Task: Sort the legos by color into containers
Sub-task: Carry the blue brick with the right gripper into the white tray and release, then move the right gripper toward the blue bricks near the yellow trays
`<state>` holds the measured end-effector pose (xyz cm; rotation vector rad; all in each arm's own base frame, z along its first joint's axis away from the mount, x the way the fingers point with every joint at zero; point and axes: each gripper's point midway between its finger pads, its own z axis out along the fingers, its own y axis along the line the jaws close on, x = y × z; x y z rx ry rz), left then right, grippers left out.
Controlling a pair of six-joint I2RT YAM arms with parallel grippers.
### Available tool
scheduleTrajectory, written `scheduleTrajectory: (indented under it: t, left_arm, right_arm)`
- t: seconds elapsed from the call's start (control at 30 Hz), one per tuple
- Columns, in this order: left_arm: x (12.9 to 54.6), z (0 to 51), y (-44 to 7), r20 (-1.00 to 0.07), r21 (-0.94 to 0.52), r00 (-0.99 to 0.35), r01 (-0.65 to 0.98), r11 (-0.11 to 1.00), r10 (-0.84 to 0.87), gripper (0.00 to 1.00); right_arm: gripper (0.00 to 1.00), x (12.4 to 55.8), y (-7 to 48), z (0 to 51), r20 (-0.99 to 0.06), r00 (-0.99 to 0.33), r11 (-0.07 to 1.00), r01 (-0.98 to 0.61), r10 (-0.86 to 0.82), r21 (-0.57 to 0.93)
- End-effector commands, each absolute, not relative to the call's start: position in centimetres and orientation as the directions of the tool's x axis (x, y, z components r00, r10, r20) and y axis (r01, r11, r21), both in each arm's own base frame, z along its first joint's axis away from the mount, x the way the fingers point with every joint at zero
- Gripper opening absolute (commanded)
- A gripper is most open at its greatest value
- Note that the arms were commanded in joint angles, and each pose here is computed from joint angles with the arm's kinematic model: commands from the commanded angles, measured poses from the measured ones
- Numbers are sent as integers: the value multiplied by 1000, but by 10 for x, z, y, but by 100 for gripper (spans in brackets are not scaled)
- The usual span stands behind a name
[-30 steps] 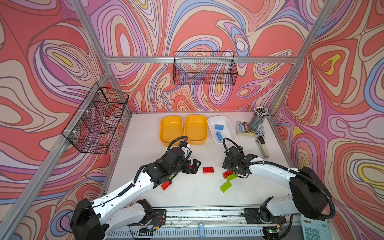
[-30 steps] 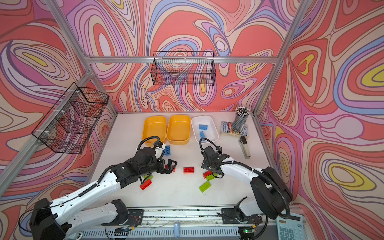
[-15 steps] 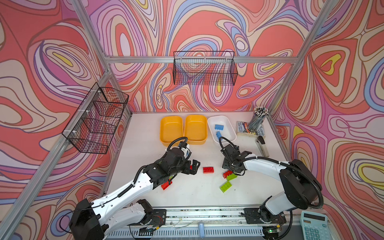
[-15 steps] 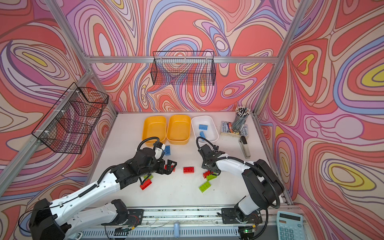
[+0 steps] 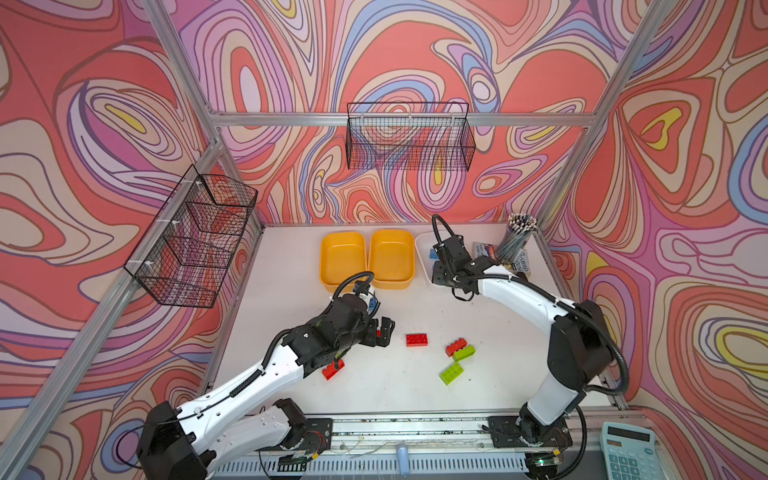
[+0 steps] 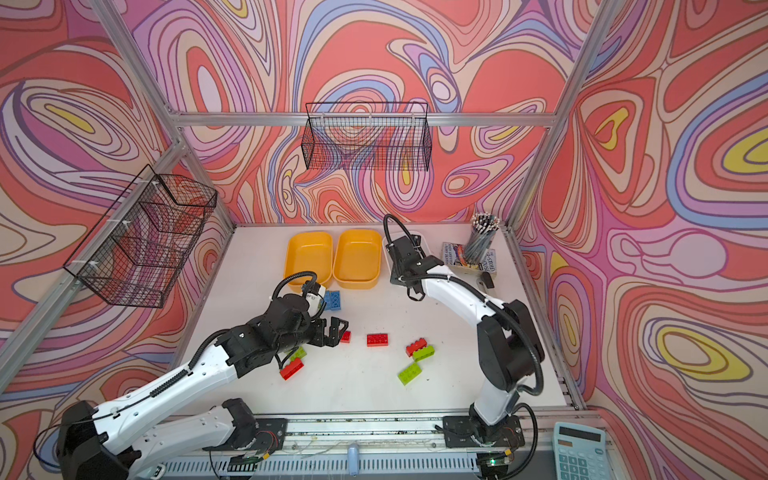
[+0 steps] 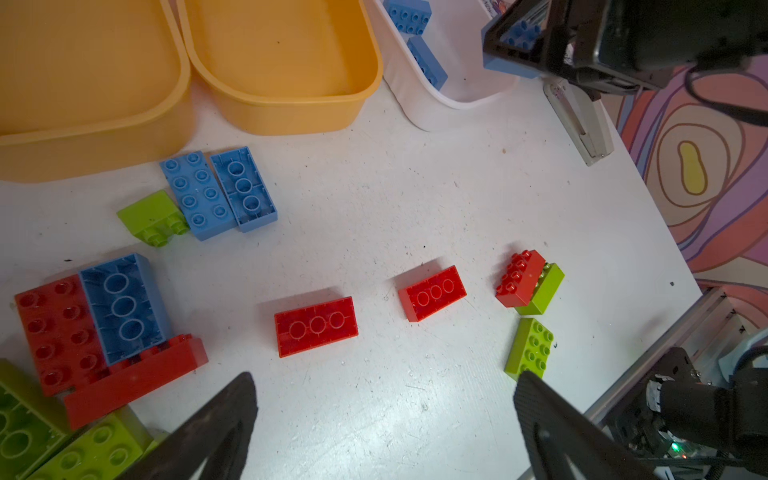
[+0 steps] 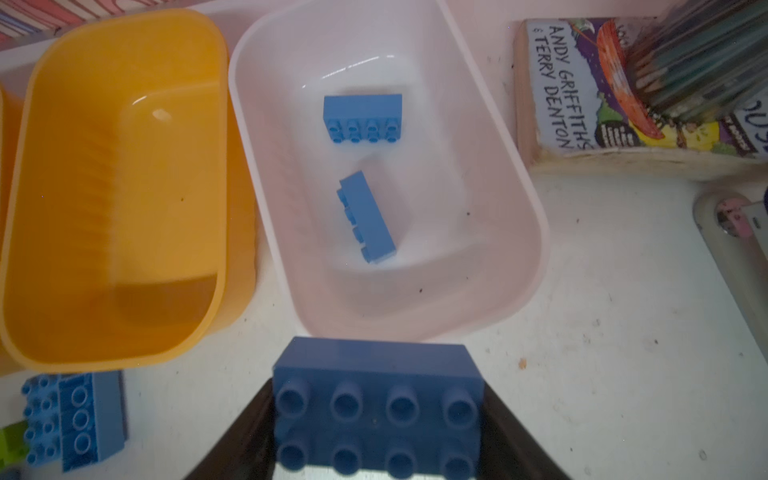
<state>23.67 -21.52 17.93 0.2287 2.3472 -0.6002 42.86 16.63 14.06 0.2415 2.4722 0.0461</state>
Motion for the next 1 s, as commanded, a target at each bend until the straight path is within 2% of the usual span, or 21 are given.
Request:
scheduleTrajectory:
  t: [0.0, 0.17, 0.27, 0.33, 0.43, 0.5, 0.73, 0.87, 0.97]
  left_arm:
    - [240, 191, -203, -689, -299, -724, 295, 907, 9, 100]
    - [246, 199, -197, -714, -276, -700, 267, 923, -11, 100]
    - [250, 199, -197, -718, -265, -696, 259, 929, -11, 100]
    - [252, 199, -197, -719, -254, -695, 259, 932, -3, 100]
    - [255, 198, -199, -712, -238, -703, 257, 937, 12, 100]
    - [255, 198, -200, -707, -232, -707, 256, 938, 19, 100]
    - [250, 202, -193, -711, -247, -703, 242, 938, -6, 100]
    - [240, 202, -184, -707, -270, -706, 230, 935, -30, 100]
    - [231, 200, -175, -698, -290, -713, 208, 934, -58, 100]
  right_arm:
    - [48, 463, 153, 127, -601, -786, 988, 145, 143, 45]
    - [50, 507, 150, 100, -589, -798, 991, 134, 124, 27]
    - [54, 523, 147, 85, -581, -805, 990, 138, 119, 12]
    - [61, 530, 144, 80, -584, -803, 990, 144, 118, 2]
    - [80, 537, 140, 78, -588, -800, 990, 143, 117, 3]
    - [85, 539, 141, 83, -595, -797, 991, 131, 105, -1]
    - [86, 516, 155, 133, -638, -764, 995, 92, 94, 36]
    - [82, 482, 186, 158, -658, -750, 998, 34, 66, 61]
    - [79, 446, 226, 157, -648, -761, 994, -44, 32, 101]
